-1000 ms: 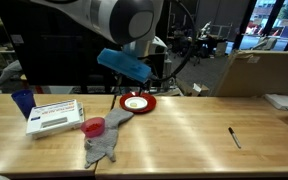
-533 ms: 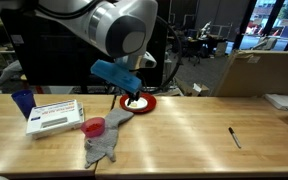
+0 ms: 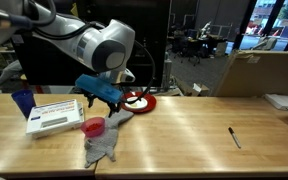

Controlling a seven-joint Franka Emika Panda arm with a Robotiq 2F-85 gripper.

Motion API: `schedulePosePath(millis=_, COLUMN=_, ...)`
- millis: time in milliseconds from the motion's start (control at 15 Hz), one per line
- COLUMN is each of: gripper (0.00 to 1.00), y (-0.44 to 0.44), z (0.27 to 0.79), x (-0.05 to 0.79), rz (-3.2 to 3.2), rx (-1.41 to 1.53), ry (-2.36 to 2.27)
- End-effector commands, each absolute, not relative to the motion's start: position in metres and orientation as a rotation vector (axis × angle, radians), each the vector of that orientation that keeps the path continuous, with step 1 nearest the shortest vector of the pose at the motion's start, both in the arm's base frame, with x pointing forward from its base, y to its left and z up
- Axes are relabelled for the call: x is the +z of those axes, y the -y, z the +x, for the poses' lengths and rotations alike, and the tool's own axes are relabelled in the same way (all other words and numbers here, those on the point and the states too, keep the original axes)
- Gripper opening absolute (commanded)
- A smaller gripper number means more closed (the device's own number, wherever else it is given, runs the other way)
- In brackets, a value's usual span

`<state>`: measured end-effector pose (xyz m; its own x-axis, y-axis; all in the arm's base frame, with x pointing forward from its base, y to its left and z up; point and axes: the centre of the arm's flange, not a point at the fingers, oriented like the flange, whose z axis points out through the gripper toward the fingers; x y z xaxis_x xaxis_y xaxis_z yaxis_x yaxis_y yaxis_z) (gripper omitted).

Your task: Move the pink bowl to the left and use the grey cloth to wipe the table

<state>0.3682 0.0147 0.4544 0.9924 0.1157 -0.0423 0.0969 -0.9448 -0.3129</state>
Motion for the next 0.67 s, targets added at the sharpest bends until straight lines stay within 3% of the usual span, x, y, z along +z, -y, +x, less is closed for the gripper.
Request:
schedulePosePath(millis=0, gripper=1.0, y=-0.041, z=0.366, x=0.436, rz=-2.851, rx=0.078, ry=0.155)
schedulePosePath(millis=600, gripper=1.0, y=-0.09, z=0.368, x=0.393, rz=-2.958, rx=-0.085, ry=0.133)
